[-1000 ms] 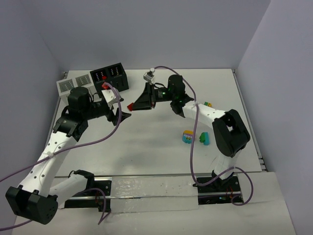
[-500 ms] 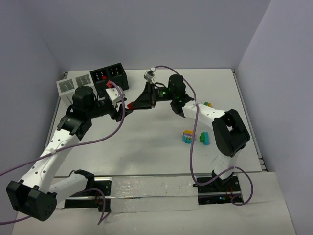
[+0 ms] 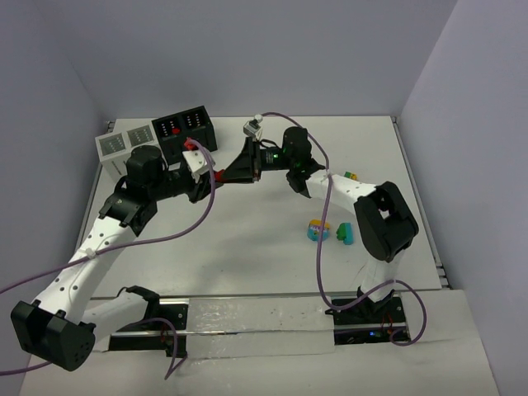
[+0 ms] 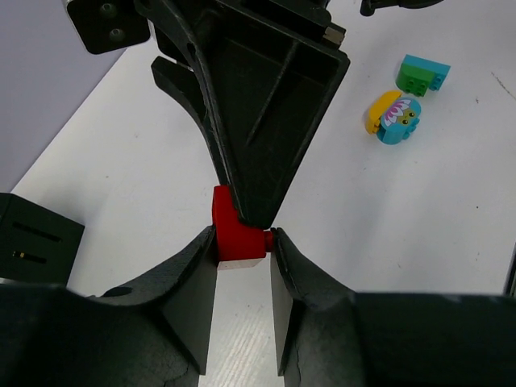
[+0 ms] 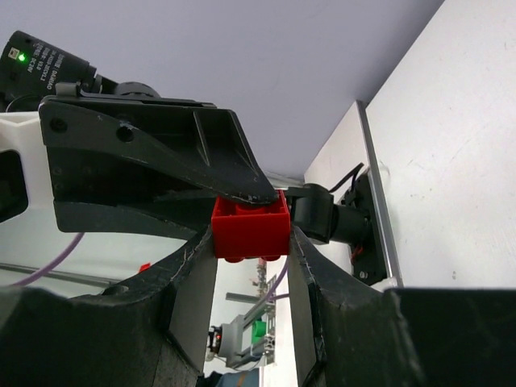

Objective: Sort the legos into containers by color

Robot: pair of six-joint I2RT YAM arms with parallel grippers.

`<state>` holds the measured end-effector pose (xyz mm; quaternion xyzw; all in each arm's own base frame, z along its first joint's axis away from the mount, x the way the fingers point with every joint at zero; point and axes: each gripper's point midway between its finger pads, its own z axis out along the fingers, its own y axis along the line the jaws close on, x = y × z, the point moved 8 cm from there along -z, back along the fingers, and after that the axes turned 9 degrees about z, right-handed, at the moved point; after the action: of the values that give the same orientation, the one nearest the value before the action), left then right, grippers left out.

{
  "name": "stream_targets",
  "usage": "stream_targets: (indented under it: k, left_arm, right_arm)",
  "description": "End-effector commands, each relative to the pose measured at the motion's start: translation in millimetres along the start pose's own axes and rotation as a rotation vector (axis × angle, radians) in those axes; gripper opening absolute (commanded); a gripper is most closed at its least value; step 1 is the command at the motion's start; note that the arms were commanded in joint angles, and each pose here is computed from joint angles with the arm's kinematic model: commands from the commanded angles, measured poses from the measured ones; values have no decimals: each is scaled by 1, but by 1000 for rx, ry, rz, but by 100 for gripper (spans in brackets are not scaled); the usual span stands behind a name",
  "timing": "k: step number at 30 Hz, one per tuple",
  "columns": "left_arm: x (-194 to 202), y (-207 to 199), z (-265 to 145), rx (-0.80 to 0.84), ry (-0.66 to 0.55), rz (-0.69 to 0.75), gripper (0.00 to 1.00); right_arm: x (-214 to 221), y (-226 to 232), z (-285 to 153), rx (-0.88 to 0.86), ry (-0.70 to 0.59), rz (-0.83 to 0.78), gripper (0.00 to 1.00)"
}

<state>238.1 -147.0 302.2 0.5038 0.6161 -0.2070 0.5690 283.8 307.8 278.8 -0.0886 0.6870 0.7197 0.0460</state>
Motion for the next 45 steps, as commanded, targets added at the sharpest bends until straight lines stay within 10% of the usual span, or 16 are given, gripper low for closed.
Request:
stream_targets:
  k: [1, 7, 21, 31, 45]
  left_arm:
    - [-20, 20, -3, -111, -47, 40, 0]
    - [-10, 23, -15, -152, 28, -147, 0]
    - [94, 219, -24, -605, 416, -785, 0]
    - [122, 288, 3, -740, 419, -737, 0]
    - [156, 288, 30, -729, 443, -741, 6]
  right_arm:
    - [6, 8, 3, -39, 101, -62, 38]
    - [-29, 7, -33, -12, -22, -126, 100]
    - [-73, 2, -169, 580, -451, -445, 100]
    - [-41, 3, -205, 929, -466, -649, 100]
    - [-34, -1, -221, 1057, -457, -674, 100]
